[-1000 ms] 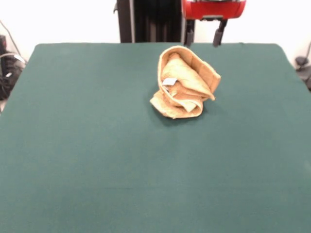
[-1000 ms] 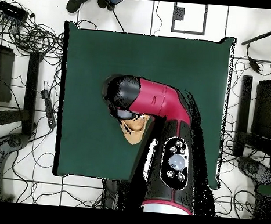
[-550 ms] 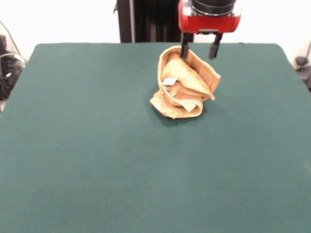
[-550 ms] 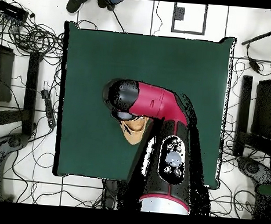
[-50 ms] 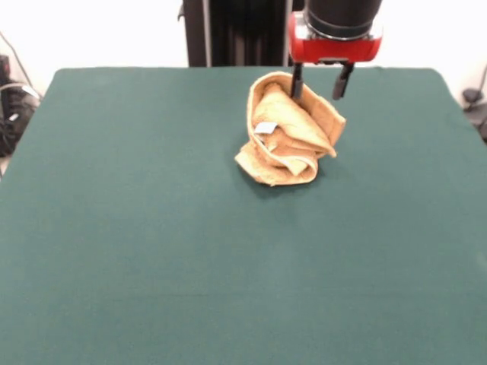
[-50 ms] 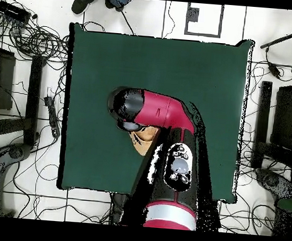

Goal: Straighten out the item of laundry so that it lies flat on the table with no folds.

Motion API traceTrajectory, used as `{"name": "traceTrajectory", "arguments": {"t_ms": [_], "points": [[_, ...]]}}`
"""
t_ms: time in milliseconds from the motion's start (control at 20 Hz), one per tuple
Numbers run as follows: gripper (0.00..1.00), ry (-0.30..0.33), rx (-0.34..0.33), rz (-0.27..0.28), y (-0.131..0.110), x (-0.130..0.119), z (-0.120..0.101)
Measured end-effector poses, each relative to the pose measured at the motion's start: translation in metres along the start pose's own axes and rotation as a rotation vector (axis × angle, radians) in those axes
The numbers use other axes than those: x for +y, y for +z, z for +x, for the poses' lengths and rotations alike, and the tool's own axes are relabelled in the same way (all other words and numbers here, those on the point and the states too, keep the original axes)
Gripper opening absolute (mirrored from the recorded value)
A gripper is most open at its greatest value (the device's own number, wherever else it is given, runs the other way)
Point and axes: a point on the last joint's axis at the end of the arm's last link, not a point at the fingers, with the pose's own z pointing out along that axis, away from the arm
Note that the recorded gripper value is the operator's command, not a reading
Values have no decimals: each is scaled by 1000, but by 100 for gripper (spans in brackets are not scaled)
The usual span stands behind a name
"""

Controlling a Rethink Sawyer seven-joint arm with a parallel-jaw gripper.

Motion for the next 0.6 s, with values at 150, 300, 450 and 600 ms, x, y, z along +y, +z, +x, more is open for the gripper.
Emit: {"name": "traceTrajectory", "arguments": {"t_ms": [150, 300, 450, 600], "points": [[100, 2, -17, 1, 3, 0, 0], [100, 4, -41, 4, 6, -2, -4], [100, 5, -58, 7, 9, -3, -6], [100, 4, -64, 10, 19, -3, -8]]}}
